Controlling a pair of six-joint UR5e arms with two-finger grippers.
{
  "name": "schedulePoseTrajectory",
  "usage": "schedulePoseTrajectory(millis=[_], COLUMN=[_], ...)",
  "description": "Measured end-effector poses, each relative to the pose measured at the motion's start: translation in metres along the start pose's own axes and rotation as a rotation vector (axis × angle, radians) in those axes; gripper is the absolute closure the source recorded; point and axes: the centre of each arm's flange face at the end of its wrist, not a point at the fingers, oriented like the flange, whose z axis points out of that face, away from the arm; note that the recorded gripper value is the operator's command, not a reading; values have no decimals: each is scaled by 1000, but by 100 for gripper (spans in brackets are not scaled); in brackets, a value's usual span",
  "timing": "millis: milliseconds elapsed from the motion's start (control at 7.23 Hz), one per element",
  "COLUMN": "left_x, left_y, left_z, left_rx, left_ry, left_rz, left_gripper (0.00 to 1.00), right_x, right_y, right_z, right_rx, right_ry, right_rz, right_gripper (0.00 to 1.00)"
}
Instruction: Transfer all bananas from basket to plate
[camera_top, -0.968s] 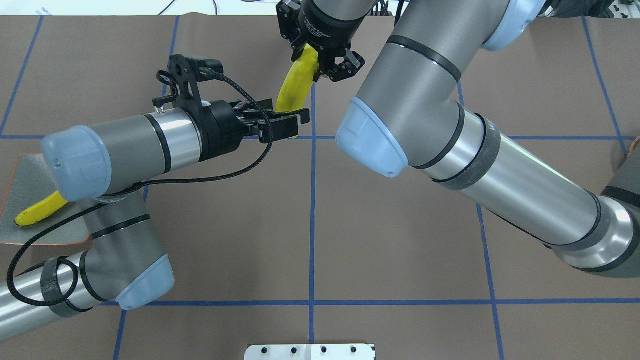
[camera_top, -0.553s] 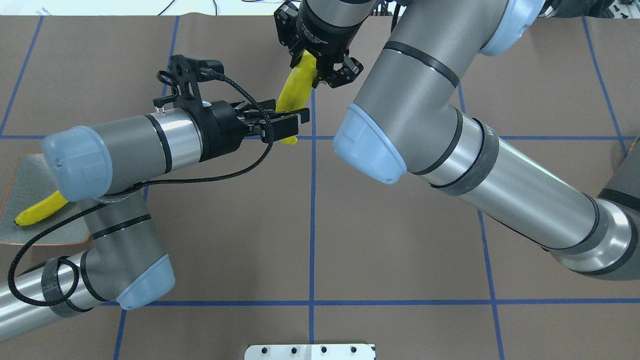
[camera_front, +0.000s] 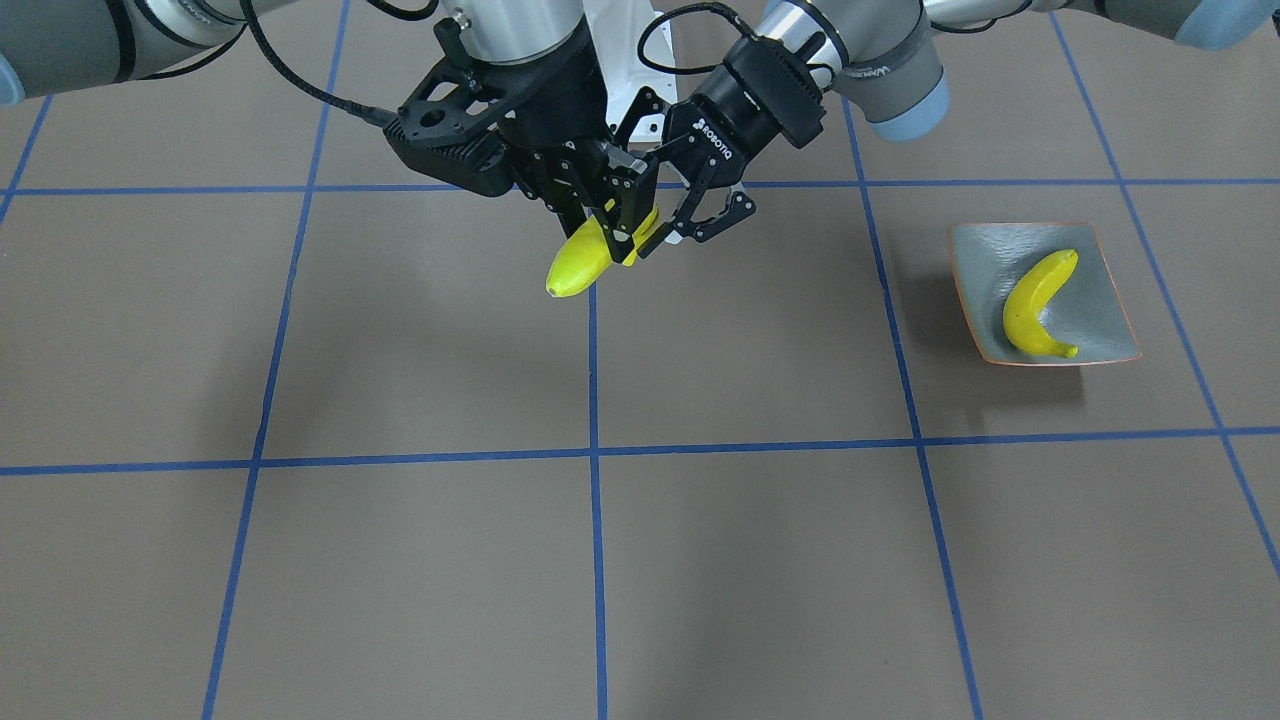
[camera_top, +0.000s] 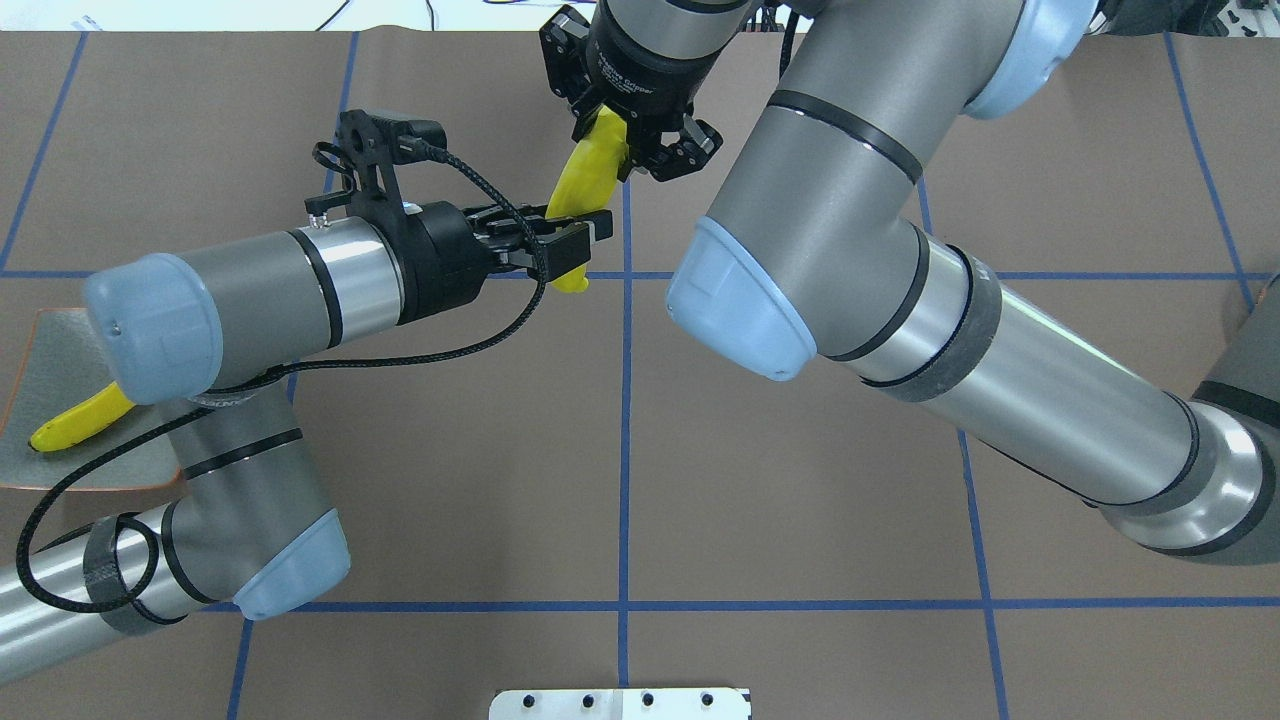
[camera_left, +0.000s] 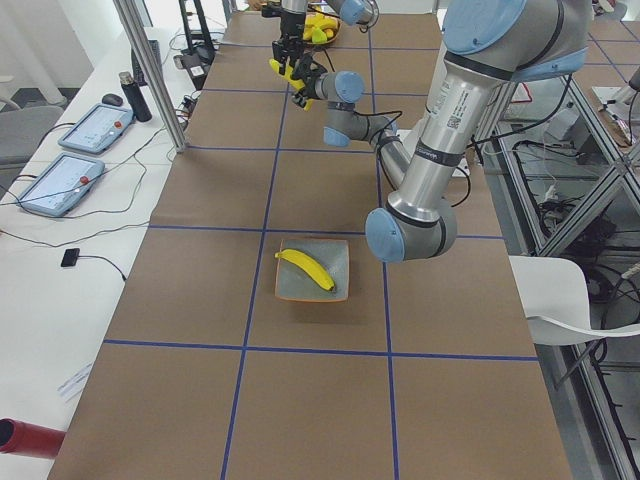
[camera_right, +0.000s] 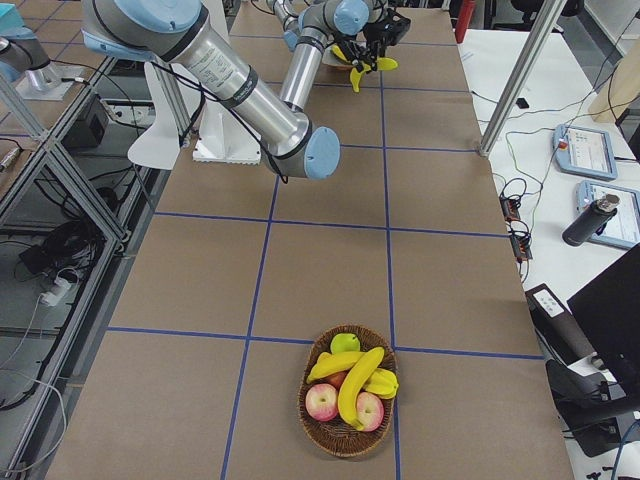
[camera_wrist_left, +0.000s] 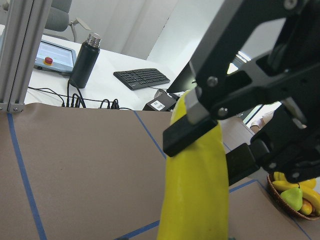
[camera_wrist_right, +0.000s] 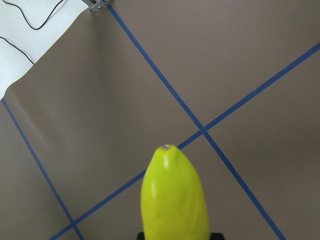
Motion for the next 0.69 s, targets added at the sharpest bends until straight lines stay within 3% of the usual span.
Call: schedulePoseTrajectory(millis=[138, 277, 415, 691], left_x=[0, 1, 1, 1], left_y=[0, -1, -1, -1], left_z=[-1, -2, -3, -3], left_rx=[5, 10, 12, 12], left_ry=[8, 16, 20, 20], left_rz=[-1, -2, -3, -5], left_gripper=[100, 100, 100, 100], right_x=[0, 1, 1, 5], right_y=[0, 1, 1, 1], right_z=[0, 0, 0, -6], right_rx=[-2, -3, -1, 9], right_ry=[-1, 0, -2, -14], right_rz=[-7, -15, -31, -86], right_gripper=[74, 29, 0, 0])
